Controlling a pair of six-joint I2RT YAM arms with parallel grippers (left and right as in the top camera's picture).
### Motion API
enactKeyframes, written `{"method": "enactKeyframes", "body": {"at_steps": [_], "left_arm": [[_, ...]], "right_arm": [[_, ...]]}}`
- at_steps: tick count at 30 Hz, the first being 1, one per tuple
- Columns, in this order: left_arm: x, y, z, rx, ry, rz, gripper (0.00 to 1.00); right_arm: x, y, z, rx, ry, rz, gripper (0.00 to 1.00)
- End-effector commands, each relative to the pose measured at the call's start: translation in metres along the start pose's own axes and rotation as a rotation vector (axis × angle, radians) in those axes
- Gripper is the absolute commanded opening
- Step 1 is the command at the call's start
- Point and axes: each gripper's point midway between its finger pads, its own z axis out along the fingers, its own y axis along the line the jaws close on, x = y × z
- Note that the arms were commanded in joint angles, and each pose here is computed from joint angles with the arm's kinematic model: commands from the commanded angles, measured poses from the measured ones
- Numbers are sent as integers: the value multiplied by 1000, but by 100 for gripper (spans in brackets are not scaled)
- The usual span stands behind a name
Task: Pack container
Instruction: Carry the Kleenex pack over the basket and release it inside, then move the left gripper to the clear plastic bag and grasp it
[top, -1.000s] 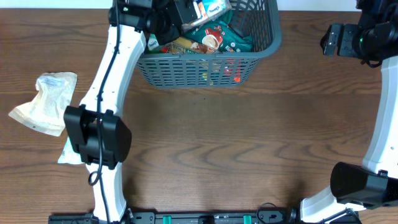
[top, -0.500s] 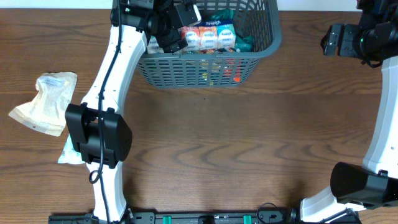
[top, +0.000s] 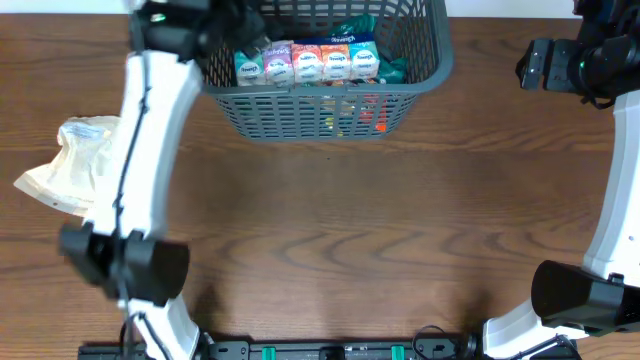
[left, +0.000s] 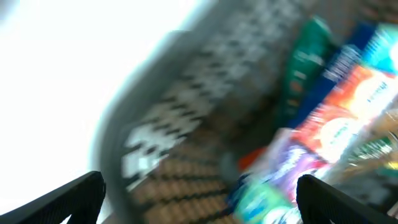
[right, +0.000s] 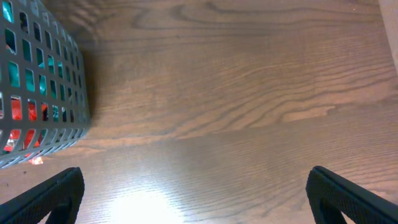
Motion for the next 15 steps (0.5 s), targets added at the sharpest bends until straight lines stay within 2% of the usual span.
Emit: {"method": "enactKeyframes", "body": {"at_steps": [1, 3, 6, 8, 12, 15], "left_arm": [[4, 57, -70, -250, 11, -252, 98], [22, 77, -100, -353, 50, -381, 99], [68, 98, -143, -501, 144, -633, 99], [100, 100, -162, -536, 221, -751, 99], [169, 101, -182, -551, 447, -802, 99], [212, 95, -177, -412, 594, -694, 99]], "right_arm": [[3, -4, 5, 10, 18, -9, 99], [3, -4, 5, 10, 18, -9, 99], [4, -5, 5, 10, 22, -8, 99], [4, -5, 5, 10, 23, -8, 99], [4, -4, 5, 10, 22, -9, 99], [4, -3, 5, 4, 22, -8, 99]]}}
